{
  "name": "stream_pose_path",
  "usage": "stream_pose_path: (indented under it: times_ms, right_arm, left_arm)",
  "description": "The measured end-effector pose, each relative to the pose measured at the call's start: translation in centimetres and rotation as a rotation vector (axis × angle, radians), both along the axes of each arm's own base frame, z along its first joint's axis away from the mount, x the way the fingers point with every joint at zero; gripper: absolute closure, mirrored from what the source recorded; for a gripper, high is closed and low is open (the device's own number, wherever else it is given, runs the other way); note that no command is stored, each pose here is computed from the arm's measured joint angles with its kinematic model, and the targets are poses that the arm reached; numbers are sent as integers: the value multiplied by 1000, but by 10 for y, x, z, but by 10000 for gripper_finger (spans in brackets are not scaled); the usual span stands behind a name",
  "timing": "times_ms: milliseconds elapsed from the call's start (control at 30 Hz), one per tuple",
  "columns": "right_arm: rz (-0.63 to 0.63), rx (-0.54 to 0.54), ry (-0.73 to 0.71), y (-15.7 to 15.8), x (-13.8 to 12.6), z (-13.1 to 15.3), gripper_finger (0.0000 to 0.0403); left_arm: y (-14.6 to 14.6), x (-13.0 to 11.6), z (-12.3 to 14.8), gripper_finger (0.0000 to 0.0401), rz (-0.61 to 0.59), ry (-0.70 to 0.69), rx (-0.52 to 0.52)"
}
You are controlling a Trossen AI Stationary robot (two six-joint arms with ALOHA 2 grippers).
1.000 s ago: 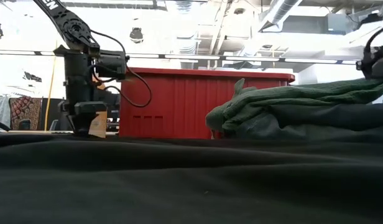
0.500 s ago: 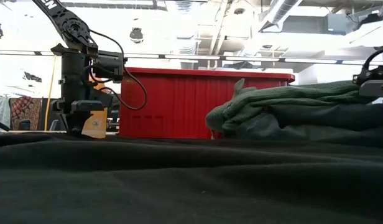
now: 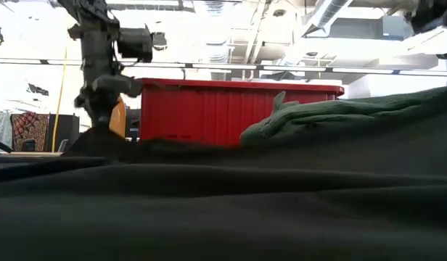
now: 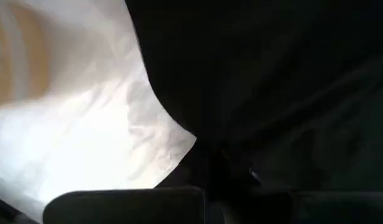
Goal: Fold laundry
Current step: Fold the black shirt
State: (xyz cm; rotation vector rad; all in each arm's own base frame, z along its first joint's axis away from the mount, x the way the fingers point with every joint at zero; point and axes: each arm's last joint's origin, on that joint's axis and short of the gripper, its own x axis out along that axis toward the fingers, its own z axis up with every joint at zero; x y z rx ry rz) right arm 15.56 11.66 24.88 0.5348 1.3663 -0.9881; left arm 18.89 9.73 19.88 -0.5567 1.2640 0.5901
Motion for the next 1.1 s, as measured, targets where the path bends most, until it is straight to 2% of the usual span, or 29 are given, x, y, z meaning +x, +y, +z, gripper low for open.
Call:
stream_pose_path:
  times_ms: [100,233,300,467,533,667,733,800,867,967,1100]
  right_arm:
    - [25,-4,9,-1,2,18,385]
    - [22,2,-9,-4,6,20,381]
    - [2,14,2,-4,11,16,374]
    - [3,73,-76,7,32,2,341]
    - [21,147,-137,17,46,-6,332]
    - [80,396,-248,51,73,-23,326]
    - [124,509,-279,69,81,-32,325]
    - [156,575,-274,82,85,-40,324]
    - [154,580,-239,85,84,-45,324]
    - [117,523,-183,80,77,-47,324]
    - [-25,333,-162,62,60,-33,323]
  left_arm:
    - [2,2,22,401,-28,-37,69]
    - [3,0,38,401,-31,-26,125]
    - [3,0,39,401,-36,-21,123]
    - [-3,-4,30,401,-52,22,97]
    - [-7,-7,27,401,-72,66,73]
    - [-19,-14,21,401,-115,157,4]
    - [-25,-16,17,401,-141,188,-14]
    - [-29,-17,14,401,-161,207,-23]
    - [-32,-18,11,401,-174,215,-25]
    - [-34,-17,11,401,-178,216,-23]
    - [-34,-18,11,401,-176,222,-27]
